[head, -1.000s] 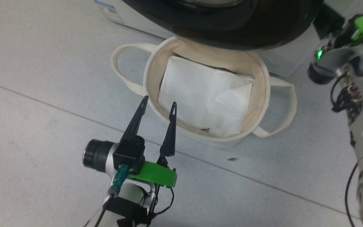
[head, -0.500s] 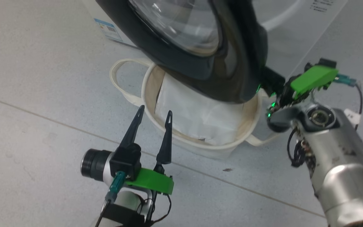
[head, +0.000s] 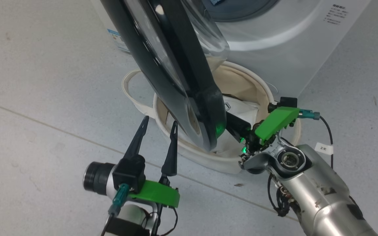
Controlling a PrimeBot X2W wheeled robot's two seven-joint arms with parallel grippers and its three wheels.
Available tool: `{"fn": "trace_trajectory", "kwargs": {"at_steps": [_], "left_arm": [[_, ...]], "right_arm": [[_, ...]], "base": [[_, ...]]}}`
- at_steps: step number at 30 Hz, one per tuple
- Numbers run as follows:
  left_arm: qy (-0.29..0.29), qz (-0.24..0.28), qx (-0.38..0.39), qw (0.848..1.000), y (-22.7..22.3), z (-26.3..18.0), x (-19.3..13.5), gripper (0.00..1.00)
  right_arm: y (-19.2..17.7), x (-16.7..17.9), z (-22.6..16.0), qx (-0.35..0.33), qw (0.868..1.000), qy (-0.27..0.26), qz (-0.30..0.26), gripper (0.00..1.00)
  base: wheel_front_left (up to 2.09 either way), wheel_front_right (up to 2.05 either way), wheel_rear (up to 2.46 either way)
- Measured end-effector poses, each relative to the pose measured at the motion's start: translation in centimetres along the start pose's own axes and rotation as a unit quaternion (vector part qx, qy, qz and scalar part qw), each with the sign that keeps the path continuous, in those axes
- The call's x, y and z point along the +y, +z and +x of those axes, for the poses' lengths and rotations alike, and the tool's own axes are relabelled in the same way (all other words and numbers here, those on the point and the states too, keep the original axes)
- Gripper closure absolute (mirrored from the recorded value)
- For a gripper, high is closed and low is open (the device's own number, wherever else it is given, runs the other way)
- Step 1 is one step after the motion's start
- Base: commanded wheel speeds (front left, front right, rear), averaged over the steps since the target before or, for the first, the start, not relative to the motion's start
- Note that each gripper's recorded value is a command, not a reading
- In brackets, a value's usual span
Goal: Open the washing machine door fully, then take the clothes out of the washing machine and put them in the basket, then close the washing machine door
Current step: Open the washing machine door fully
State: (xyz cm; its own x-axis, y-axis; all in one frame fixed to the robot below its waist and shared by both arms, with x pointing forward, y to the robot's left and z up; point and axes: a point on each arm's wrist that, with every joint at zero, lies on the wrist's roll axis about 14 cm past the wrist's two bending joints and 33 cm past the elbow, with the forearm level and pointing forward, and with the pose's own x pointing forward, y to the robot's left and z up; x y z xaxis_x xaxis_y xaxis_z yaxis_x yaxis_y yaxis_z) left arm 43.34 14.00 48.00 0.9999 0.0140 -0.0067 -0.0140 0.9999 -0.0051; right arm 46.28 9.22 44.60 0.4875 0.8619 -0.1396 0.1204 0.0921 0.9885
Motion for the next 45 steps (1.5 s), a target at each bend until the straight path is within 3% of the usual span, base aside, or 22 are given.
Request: {"fn": "trace_trajectory", "kwargs": {"at_steps": [7, 12, 19, 23, 26, 33, 39, 42, 45], "left_arm": [[0.02, 0.001, -0.006, 1.0, 0.6, -0.4, 1.2, 0.0], [0.024, -0.006, -0.009, 1.0, 0.9, -0.6, 1.3, 0.0], [0.02, -0.013, -0.013, 1.0, 1.2, -1.1, 0.9, 0.0], [0.012, -0.016, -0.014, 1.0, 1.4, -1.3, 0.2, 0.0], [0.006, -0.019, -0.015, 1.0, 1.5, -1.5, -0.1, 0.0], [-0.01, -0.016, -0.022, 1.0, 1.9, -1.9, -1.1, 0.0], [-0.021, -0.016, -0.023, 0.999, 1.9, -2.1, -1.8, 0.0], [-0.026, -0.012, -0.023, 0.999, 1.9, -2.2, -1.9, 0.0], [-0.019, -0.005, -0.027, 0.999, 2.0, -2.1, -1.2, 0.0]], "right_arm": [[-1.2, 0.2, 0.3, 0.001, 1.0, -0.006, -0.008, 1.0], [0.3, 0.6, -0.4, -0.042, 0.999, -0.007, -0.018, 1.0], [3.3, 3.6, -2.6, -0.113, 0.987, 0.007, -0.112, 1.0], [4.8, 4.5, -4.9, -0.163, 0.971, 0.005, -0.176, 1.0], [5.9, 4.7, -7.1, -0.204, 0.945, -0.012, -0.254, 1.0], [7.6, 6.4, -11.4, -0.276, 0.849, -0.031, -0.448, 1.0], [9.1, 6.4, -14.6, -0.308, 0.786, -0.068, -0.532, 1.0], [9.5, 5.4, -16.3, -0.33, 0.766, -0.095, -0.544, 1.0], [7.9, 3.2, -17.3, -0.344, 0.76, -0.121, -0.538, 0.97]], "base": [[0.0, 0.0, 0.0], [0.0, 0.0, 0.0], [0.0, 0.0, 0.0], [0.0, 0.0, 0.0], [0.0, 0.0, 0.0], [0.0, 0.0, 0.0], [0.0, 0.0, 0.0], [0.0, 0.0, 0.0], [0.0, 0.0, 0.0]]}}
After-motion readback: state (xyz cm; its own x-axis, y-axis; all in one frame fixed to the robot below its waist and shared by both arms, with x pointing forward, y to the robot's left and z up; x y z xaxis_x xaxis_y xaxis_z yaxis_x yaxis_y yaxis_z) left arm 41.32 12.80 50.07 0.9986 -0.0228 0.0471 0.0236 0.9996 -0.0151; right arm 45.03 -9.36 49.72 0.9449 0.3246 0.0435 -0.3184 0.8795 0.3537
